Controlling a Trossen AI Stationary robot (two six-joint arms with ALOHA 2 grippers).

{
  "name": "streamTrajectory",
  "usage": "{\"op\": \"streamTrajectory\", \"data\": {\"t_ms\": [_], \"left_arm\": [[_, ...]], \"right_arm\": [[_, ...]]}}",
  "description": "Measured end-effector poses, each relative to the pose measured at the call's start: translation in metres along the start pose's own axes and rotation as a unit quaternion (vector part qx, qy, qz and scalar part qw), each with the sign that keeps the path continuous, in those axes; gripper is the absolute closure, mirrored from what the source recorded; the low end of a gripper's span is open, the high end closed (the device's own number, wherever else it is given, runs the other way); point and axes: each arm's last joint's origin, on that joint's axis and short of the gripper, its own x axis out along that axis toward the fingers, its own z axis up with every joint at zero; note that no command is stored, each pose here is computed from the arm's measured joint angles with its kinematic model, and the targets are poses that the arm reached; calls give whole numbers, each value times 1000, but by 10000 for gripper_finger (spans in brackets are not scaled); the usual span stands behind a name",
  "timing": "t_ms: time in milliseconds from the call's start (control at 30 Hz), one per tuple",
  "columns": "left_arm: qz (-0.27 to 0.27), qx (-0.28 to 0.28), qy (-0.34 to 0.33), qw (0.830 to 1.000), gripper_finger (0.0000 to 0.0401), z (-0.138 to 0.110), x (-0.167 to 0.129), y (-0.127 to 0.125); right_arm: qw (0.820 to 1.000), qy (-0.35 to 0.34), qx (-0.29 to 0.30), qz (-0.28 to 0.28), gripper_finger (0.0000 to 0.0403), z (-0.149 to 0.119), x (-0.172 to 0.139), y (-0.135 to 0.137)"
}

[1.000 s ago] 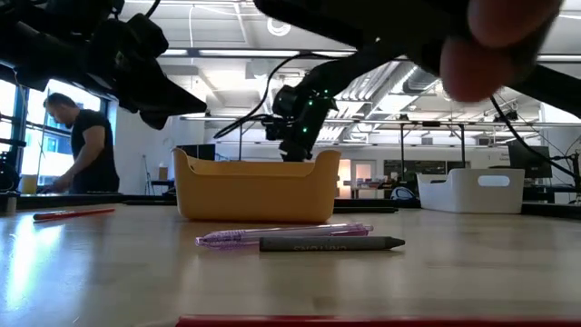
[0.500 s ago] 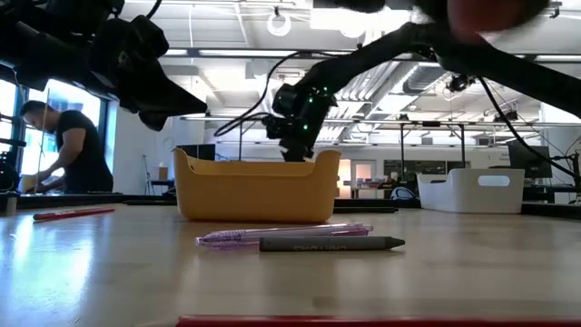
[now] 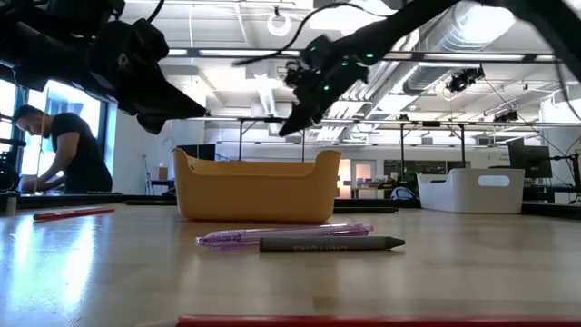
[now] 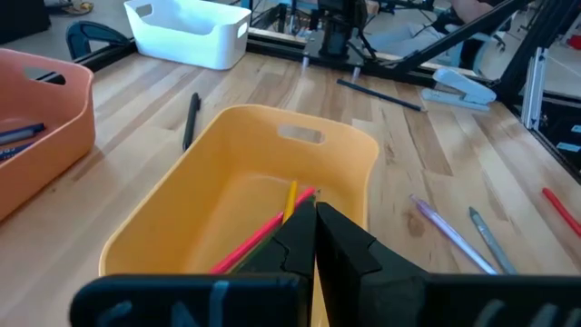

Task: Sort crayons/erasers/pens/pencils in bins
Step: Put the top red pencil into the yellow bin

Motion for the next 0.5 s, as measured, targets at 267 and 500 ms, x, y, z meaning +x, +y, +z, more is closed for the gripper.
{"op": "streamTrajectory", "data": {"t_ms": [267,500], "left_arm": [[20,-9,-13,1000,401,2,0,1],[19,-41,-8,999,401,3,1,0]], "right_arm": [[983,-137,7,-121,402,-54,-53,60],[963,-212,40,-164,402,-110,-94,105]]}}
